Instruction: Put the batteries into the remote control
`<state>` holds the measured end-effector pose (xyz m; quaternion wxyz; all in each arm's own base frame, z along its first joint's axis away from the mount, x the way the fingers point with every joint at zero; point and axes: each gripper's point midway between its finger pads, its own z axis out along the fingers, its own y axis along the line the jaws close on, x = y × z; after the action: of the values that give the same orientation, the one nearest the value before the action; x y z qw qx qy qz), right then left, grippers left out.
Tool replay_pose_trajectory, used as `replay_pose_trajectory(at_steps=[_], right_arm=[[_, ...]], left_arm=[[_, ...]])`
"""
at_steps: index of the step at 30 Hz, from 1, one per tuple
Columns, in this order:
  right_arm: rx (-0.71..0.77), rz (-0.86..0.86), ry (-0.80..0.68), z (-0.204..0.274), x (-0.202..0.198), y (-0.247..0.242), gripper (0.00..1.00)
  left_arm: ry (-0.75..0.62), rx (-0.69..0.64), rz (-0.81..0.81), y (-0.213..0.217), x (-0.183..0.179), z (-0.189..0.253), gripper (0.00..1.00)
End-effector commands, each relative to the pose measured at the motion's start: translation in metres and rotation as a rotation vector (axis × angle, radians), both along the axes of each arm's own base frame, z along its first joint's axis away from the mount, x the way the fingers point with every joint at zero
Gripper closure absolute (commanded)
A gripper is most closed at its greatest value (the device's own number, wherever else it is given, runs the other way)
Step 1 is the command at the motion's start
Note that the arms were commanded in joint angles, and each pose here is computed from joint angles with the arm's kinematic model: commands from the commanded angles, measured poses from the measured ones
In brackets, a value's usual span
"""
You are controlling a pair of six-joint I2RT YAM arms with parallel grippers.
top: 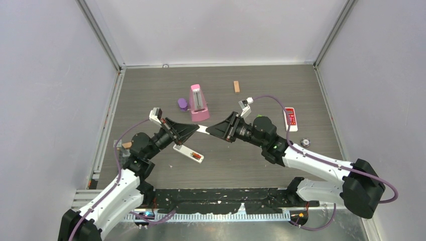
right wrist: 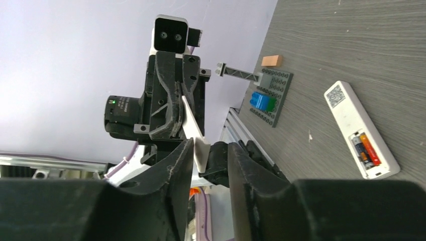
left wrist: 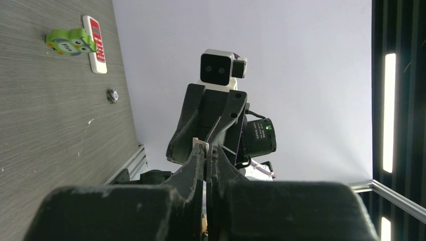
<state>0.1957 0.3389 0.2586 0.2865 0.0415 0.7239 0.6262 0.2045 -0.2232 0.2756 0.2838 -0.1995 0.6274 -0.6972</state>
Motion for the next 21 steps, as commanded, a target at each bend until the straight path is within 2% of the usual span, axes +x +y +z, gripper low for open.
replay_pose_trajectory(at_steps=[1, 6, 8, 10, 12, 14, 17, 21], right_arm=[[0.102, 0.014, -0.055, 0.031, -0.001, 0.004, 0.67], [0.109, 0.026, -0.034, 0.025, -0.002, 0.006, 0.88], [0.110, 0.029, -0.019, 0.022, -0.004, 0.006, 0.94], [0.110, 0.026, -0.005, 0.019, -0.005, 0.006, 0.94], [0.108, 0.012, 0.002, 0.016, -0.005, 0.005, 0.94], [0.096, -0.005, 0.016, 0.009, -0.005, 0.005, 0.95], [0.071, -0.033, 0.049, -0.007, -0.007, 0.006, 0.95], [0.027, -0.098, 0.124, -0.045, -0.010, 0.006, 0.95]], left_arm=[[-0.049, -0.043, -0.006, 0.001, -0.004, 0.013, 1.00], [-0.032, -0.045, -0.012, 0.001, -0.005, 0.005, 0.99], [-0.027, -0.036, -0.014, 0.001, -0.005, 0.001, 0.86], [-0.017, -0.024, -0.013, 0.000, -0.005, -0.006, 0.75], [0.000, -0.002, -0.011, 0.000, -0.004, -0.015, 0.57], [0.007, 0.061, -0.007, 0.000, -0.003, -0.030, 0.43], [0.061, 0.194, 0.020, 0.008, 0.001, -0.063, 0.31], [0.126, 0.445, 0.103, 0.040, 0.005, -0.106, 0.26]])
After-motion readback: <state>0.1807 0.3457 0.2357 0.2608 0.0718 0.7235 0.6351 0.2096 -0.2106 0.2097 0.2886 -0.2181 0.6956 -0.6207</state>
